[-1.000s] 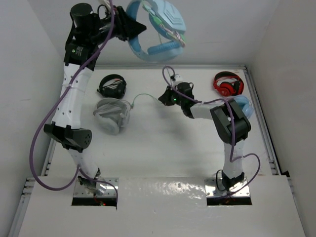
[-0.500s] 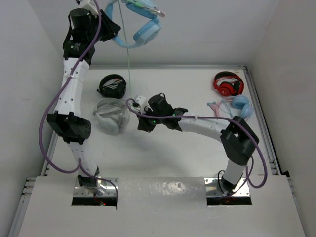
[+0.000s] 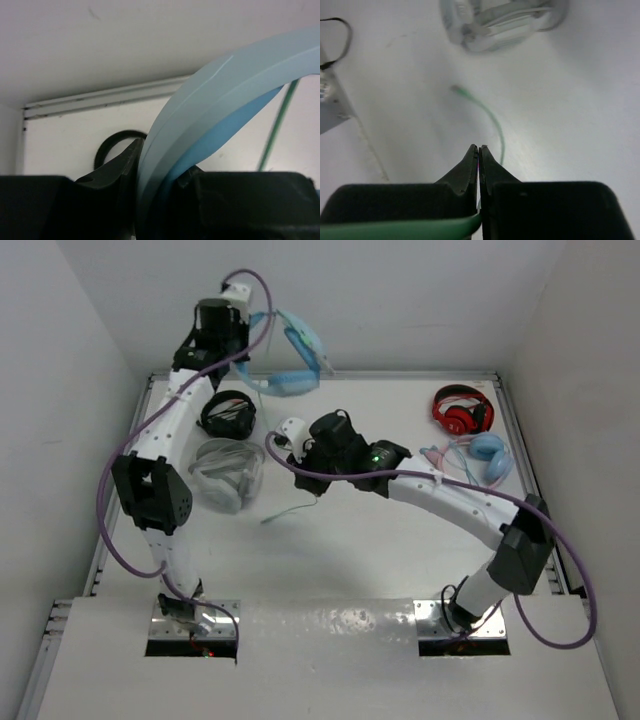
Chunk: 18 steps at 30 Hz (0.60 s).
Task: Wrap the headphones
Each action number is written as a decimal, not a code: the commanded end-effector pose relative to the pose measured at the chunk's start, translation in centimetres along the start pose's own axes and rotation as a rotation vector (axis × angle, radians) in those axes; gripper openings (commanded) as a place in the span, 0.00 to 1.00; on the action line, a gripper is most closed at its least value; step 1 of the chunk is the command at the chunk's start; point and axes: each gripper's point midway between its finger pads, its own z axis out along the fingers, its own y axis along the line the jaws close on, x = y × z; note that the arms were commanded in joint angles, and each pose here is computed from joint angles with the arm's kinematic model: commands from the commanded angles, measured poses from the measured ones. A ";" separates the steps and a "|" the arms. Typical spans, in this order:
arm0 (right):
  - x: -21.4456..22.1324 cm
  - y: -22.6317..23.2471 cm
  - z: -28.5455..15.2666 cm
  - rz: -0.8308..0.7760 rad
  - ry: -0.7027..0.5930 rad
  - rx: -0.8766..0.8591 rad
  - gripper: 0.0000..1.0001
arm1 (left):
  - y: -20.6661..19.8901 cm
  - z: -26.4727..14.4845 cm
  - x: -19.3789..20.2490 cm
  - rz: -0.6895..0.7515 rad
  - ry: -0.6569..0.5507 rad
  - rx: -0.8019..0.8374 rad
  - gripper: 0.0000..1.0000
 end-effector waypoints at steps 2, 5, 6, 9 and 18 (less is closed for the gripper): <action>-6.7 -2.7 -7.6 -0.254 -0.154 0.266 0.00 | -0.6 -1.8 -3.2 0.456 -0.185 -0.128 0.00; -6.5 -9.1 -11.3 -0.305 -0.099 0.666 0.00 | -2.7 -2.6 0.8 0.606 -0.141 -0.061 0.00; -6.4 -10.0 -12.2 -0.316 -0.083 0.735 0.00 | -3.1 -2.9 1.6 0.637 -0.131 -0.044 0.00; -6.4 -12.5 -15.2 -0.323 -0.063 0.898 0.00 | -4.8 -3.8 4.3 0.741 -0.100 0.014 0.00; -4.9 -17.5 -19.7 -0.180 -0.188 1.066 0.00 | -10.5 -7.6 11.4 0.852 0.011 0.325 0.00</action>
